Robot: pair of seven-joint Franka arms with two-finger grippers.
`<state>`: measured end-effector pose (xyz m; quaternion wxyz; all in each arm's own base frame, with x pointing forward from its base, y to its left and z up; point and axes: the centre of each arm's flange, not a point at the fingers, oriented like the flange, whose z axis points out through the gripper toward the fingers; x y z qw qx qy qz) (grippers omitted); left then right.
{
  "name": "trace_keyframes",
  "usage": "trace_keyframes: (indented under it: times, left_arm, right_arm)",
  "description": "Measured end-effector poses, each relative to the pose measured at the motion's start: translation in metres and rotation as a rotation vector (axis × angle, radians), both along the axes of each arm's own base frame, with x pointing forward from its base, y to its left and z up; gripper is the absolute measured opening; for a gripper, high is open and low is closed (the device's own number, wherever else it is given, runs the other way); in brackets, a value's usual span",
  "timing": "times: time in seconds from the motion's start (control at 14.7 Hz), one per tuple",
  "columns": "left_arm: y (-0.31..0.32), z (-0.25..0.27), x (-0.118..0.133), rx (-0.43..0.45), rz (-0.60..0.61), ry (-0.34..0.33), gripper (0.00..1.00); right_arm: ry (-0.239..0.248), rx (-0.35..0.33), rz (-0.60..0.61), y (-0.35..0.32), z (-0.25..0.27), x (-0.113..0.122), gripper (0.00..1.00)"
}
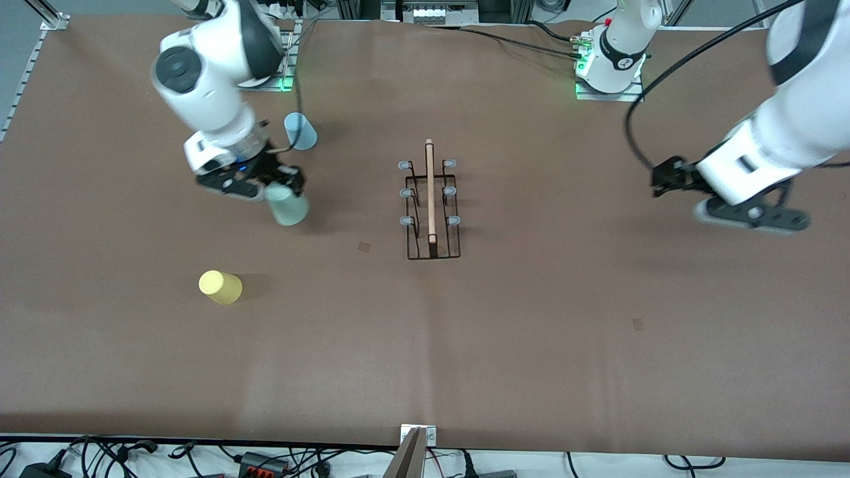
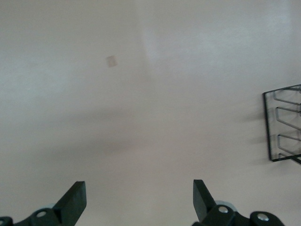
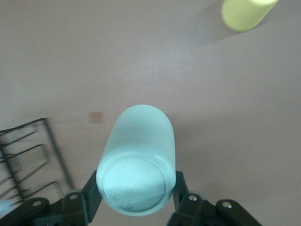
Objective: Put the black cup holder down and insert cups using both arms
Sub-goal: 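Slide the teal cup onto a rack peg and open the right gripper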
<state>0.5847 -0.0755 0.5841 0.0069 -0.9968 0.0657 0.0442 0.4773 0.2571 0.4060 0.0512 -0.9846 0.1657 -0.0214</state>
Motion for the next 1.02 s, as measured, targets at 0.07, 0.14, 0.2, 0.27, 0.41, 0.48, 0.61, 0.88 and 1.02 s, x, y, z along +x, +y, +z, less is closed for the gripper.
trace_keyframes:
  times: [0.07,0.14,0.2,0.27,0.41,0.48,0.61,0.88,1.02]
  left_arm:
    - [0.014,0.004,-0.009,0.009,0.019,-0.001,1.0]
    - [0.026,0.006,-0.017,0.016,0.038,-0.006,1.0]
    - [0.037,0.008,-0.024,0.02,0.055,-0.025,1.0]
    - [0.045,0.008,-0.029,0.021,0.071,-0.05,1.0]
    - [0.064,0.003,-0.032,0.021,0.103,-0.106,1.0]
    - [0.07,-0.002,-0.032,0.02,0.112,-0.118,1.0]
    - [0.072,-0.009,-0.035,0.021,0.113,-0.109,1.0]
    - [0.067,0.002,-0.047,0.026,0.107,-0.059,1.0]
    - [0.065,0.007,-0.048,0.026,0.104,-0.063,1.0]
  right_arm:
    - [0.004,0.013,-0.043,0.023,0.011,-0.006,0.64]
    - [0.011,0.029,-0.083,0.047,0.02,-0.012,0.64]
    - [0.026,0.05,-0.116,0.071,0.027,-0.02,0.64]
    - [0.043,0.069,-0.144,0.093,0.03,-0.029,0.64]
    - [0.082,0.081,-0.192,0.129,0.025,-0.051,0.64]
    - [0.103,0.078,-0.215,0.143,0.019,-0.061,0.64]
    - [0.134,0.074,-0.241,0.162,0.007,-0.072,0.64]
    - [0.158,0.078,-0.244,0.175,-0.003,-0.069,0.64]
    - [0.159,0.086,-0.246,0.177,-0.009,-0.066,0.64]
